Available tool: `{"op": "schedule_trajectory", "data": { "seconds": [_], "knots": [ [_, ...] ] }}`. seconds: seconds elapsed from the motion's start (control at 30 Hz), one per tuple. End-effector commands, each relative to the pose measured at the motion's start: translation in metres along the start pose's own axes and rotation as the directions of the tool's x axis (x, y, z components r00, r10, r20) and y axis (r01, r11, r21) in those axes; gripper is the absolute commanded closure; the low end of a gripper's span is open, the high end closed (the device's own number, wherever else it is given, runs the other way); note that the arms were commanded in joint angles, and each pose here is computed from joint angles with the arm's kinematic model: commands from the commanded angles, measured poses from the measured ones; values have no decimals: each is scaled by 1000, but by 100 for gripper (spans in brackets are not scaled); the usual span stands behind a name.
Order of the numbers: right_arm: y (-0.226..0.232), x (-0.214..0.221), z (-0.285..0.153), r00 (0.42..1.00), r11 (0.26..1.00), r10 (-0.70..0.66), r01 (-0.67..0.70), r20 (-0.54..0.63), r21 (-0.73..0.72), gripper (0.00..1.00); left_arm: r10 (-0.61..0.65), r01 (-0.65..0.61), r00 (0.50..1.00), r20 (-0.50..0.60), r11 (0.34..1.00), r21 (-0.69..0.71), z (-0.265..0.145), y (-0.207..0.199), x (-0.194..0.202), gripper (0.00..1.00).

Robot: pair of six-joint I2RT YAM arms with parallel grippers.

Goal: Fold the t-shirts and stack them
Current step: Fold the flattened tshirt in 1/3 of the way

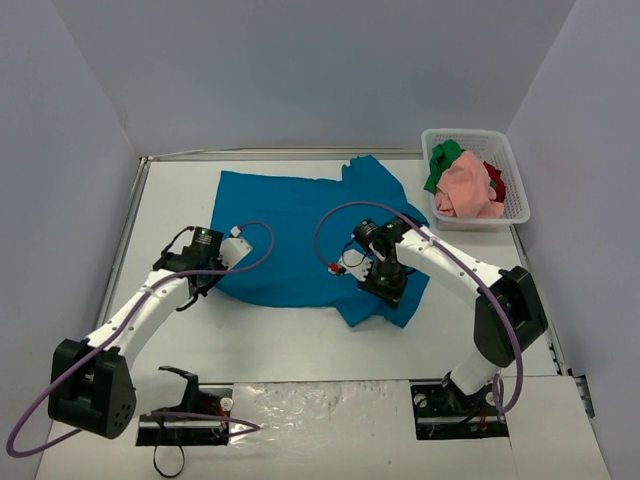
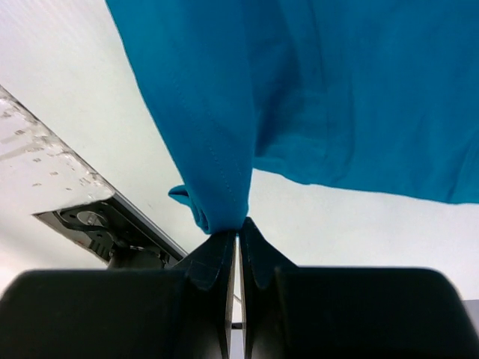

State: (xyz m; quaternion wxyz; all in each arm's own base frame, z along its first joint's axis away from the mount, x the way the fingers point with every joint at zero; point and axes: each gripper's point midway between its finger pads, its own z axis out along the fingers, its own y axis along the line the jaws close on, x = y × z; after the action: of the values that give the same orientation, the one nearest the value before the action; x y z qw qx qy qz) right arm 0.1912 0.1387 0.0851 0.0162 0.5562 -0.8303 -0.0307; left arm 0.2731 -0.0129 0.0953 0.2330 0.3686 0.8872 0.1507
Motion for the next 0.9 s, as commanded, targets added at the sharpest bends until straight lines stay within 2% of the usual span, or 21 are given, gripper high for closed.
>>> {"op": "schedule_trajectory", "data": {
  "seconds": [0.0,0.37,0.63,0.87],
  "knots": [
    [-12,22,-24,999,999,41,-41,-5,5,100,30,-30,999,-20,1000,-6,-15,-1,12,98],
    [-64,29,-82,987,989,133,-138,86,61,100,93,-93,995,-17,995,33,-39,-11,27,98],
    [-61,28,-77,986,988,144,-148,89,37,100,139,-137,990,-31,988,66,-36,-22,40,98],
    [-80,17,-77,978,980,170,-180,116,82,100,73,-74,997,-15,997,-31,-29,-8,32,98]
  ]
}}
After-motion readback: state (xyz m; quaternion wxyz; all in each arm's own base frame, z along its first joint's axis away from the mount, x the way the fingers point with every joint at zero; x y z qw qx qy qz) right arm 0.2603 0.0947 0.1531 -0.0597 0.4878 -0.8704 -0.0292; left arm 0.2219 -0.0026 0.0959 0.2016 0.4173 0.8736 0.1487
